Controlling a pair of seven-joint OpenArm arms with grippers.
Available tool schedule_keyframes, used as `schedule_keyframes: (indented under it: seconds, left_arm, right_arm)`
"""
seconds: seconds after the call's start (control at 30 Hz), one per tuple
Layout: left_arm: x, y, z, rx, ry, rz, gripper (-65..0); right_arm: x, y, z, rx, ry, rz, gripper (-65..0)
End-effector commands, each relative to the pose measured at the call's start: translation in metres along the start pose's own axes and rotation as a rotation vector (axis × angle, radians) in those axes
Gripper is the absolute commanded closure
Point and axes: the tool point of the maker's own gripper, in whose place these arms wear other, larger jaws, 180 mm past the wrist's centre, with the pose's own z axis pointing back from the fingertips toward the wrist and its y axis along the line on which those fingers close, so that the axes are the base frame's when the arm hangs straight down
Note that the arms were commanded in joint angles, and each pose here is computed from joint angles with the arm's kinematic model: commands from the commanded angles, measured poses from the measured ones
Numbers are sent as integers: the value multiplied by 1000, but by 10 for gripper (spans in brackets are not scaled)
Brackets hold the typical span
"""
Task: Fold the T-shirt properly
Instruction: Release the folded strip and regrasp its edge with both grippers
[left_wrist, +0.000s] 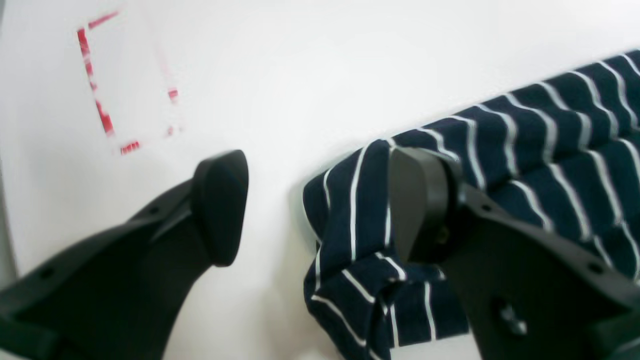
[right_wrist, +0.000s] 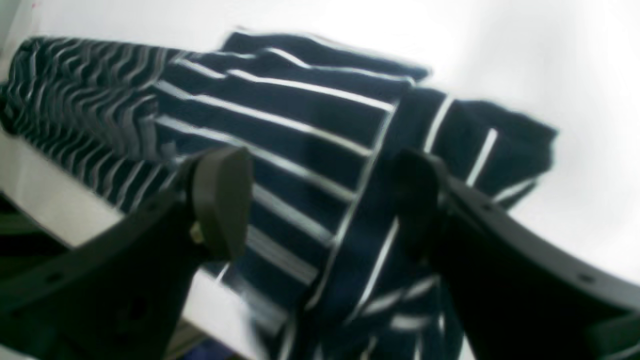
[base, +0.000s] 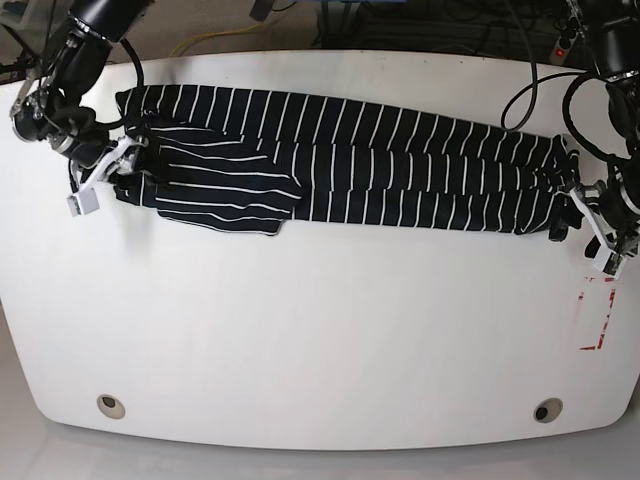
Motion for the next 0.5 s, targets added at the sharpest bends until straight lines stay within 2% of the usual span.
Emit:
schedule_keyframes:
  seconds: [0.0, 0.23, 0.47]
  left_arm:
    - [-5, -15, -17, -42, 34, -7, -408]
    - [-38, -44, -43, -80, 155, -38, -407]
    - [-64, -48, -41, -73, 228, -53, -407]
  right_arm:
    - [30, -9, -6, -15, -39, 25, -423]
    - [71, -26, -37, -72, 6, 50, -423]
    - [73, -35, -67, -57, 118, 7, -423]
